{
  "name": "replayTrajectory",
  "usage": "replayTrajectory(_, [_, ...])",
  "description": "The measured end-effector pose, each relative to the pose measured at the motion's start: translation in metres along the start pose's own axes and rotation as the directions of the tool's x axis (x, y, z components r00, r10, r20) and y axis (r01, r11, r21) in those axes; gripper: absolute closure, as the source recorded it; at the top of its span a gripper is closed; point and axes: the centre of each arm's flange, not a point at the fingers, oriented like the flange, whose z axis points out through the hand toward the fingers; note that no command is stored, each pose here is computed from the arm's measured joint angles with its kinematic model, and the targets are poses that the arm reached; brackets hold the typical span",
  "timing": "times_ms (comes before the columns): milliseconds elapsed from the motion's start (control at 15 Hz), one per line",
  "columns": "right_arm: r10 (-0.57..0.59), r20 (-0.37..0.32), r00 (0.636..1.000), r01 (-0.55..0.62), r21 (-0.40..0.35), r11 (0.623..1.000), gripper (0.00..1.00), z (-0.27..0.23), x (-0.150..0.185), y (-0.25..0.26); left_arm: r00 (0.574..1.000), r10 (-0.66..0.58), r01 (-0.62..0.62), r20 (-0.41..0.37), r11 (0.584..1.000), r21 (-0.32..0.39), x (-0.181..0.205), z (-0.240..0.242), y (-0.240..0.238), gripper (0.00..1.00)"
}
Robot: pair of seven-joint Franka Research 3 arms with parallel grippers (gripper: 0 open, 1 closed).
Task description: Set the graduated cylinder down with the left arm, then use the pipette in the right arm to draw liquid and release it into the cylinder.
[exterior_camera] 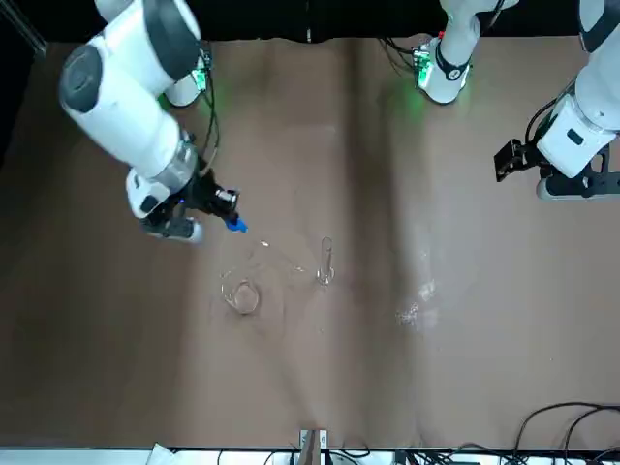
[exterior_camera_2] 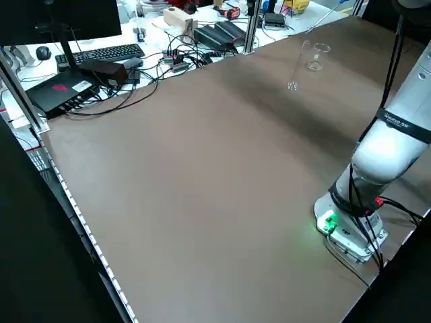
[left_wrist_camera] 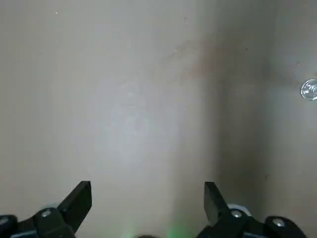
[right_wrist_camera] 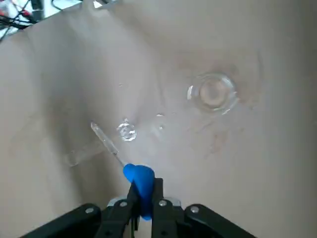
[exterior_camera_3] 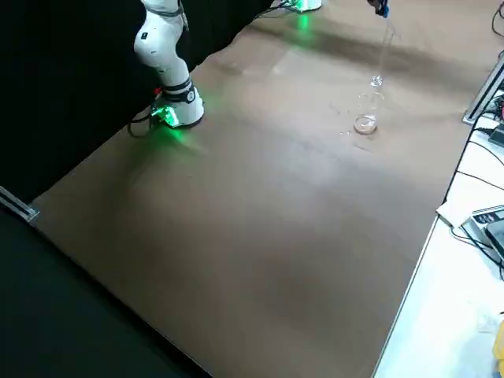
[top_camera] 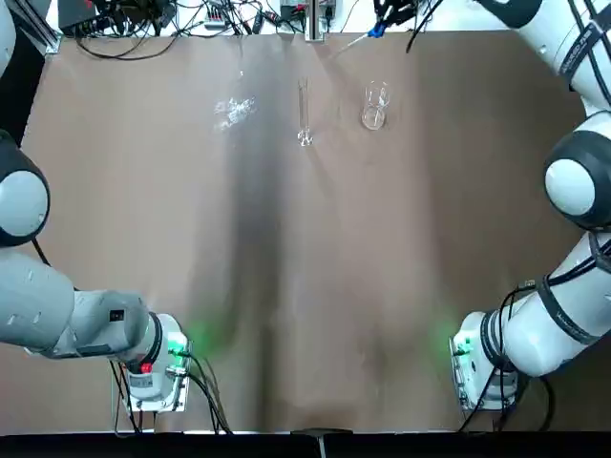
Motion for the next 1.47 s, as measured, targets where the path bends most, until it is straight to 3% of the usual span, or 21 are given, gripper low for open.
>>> replayTrajectory(667, [-0.083,0.015,0.996,0.083,-0.029,0.996,0.88,-0.031,0.071,0.128,1.0,0.0,0.0,0.0,1.0,0.0,0.0,0.0,0.0,0.0])
replayTrajectory(1467, [-0.131,0.097,0.987,0.14,-0.089,0.986,0.88,0.023,0.084,0.153,1.0,0.004,-0.004,-0.001,1.0,0.0,0.0,0.0,0.002,0.0])
